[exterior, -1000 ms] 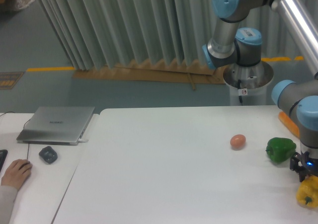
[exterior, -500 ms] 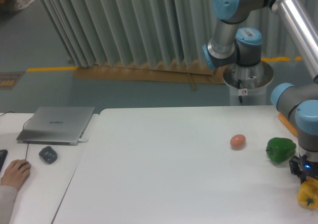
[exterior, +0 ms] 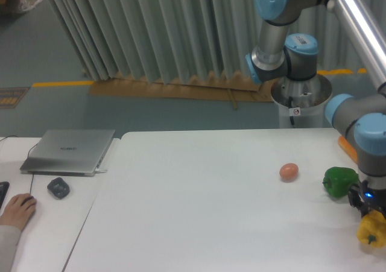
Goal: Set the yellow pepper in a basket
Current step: 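Lift the yellow pepper up off the table with the gripper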
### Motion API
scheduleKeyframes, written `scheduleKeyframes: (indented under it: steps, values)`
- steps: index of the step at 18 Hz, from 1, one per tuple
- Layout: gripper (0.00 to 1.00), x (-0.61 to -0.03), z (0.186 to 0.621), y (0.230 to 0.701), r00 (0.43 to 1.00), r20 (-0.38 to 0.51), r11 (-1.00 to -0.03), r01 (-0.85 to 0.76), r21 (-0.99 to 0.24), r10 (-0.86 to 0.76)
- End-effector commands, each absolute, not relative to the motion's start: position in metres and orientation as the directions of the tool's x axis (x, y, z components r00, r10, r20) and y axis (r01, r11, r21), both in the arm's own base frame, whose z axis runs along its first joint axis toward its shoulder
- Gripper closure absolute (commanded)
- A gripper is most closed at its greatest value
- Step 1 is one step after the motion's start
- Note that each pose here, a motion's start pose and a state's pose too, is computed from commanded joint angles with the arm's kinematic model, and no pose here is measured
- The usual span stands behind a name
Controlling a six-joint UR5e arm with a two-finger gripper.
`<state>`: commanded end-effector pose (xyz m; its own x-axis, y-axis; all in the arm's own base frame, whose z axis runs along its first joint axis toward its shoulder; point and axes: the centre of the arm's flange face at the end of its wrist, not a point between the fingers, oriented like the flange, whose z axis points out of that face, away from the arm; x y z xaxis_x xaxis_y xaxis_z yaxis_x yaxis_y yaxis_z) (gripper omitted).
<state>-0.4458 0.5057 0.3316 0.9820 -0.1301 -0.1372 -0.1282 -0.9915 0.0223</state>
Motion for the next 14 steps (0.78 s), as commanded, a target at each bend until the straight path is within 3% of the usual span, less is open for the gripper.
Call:
scheduleKeyframes:
  steps: [7, 14]
  values:
    - [0.55, -0.411, 0.391, 0.489, 0.972, -0.033, -0.972, -0.233, -0.040, -0.232]
    - [0.55, -0.462, 0.398, 0.427, 0.860, -0.025, -0.860, -0.510, -0.015, -0.510]
